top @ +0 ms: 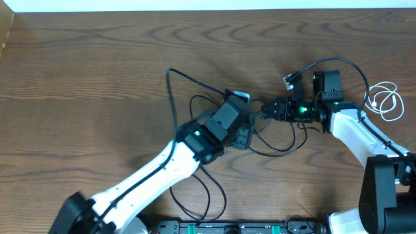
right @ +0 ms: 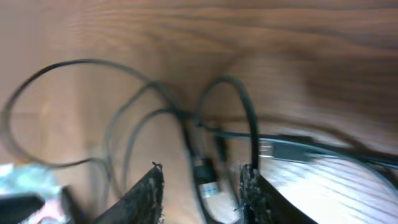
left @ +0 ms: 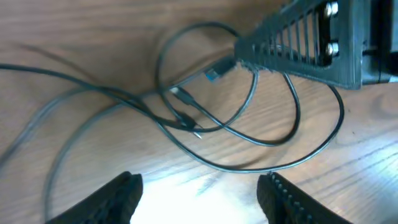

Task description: Untangle cables

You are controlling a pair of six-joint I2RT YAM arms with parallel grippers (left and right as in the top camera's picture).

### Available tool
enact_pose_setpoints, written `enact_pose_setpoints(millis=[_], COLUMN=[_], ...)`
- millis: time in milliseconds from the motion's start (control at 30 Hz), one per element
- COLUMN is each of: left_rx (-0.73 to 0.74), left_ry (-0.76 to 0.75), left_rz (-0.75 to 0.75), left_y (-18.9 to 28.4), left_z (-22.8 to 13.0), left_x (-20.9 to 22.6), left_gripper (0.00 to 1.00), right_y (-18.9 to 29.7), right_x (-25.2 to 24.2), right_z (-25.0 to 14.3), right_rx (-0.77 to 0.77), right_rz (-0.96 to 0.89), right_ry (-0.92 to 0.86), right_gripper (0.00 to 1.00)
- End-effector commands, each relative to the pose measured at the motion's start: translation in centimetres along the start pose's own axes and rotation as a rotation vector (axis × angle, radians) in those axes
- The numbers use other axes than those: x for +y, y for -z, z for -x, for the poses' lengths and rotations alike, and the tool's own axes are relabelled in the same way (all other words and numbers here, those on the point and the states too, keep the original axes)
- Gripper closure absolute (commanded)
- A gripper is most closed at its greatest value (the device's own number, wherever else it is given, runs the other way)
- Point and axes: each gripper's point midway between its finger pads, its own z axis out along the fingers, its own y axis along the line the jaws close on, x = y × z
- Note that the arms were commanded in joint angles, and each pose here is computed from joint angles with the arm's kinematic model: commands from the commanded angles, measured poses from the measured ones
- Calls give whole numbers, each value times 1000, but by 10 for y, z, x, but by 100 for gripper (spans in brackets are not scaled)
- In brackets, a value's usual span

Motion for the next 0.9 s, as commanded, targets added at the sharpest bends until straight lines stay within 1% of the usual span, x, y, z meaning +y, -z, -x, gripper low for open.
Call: enact_pose_setpoints(millis=[0,67,200,233,267,300,400,567,767,800,833,867], left_rx=[63,74,78,72,57,44,-2,-63,-28,-27,-34,-45], left_ry=[-3,-9,-39,-47,-61,-66,-71,-67,-72,-71,-72,-71], left_rz=[-62,-88,-138,-147,-165,-171,-125,41,71,80,90,96], left_y=[-26,-41,-71,-77,-88,-93,-106,-118,-133,-135,-134,-132], left_z=[-10,-13,-20,-20,-21,-20,-14,-7,-20,-21,-19,-16], left_x=[-12,-18,-37,-42,-50,-53,-48,-18,-9,-7,-5,-5], left_gripper=[33,33,32,31,28,28,27,27,27,56,80,92], right_y=[3,5,7,7,8,10,14,14,14,14,14,14], right_x=[-39,-46,-50,-51,-55,-58,-69,-71,-71,-71,-71,-71], right_z=[5,6,7,7,8,8,8,8,8,8,8,8], right_rx=[-44,-54,-64,-65,-69,-73,-90,-93,-96,-96,-96,-95], right_rz=[-214,-259,-281,-285,-307,-327,-392,-400,-400,-400,-399,-398], right_ry=[-68,-73,-72,-73,-76,-84,-122,-125,-136,-136,-136,-136], right_gripper=[55,49,44,41,28,22,19,17,16,16,16,13])
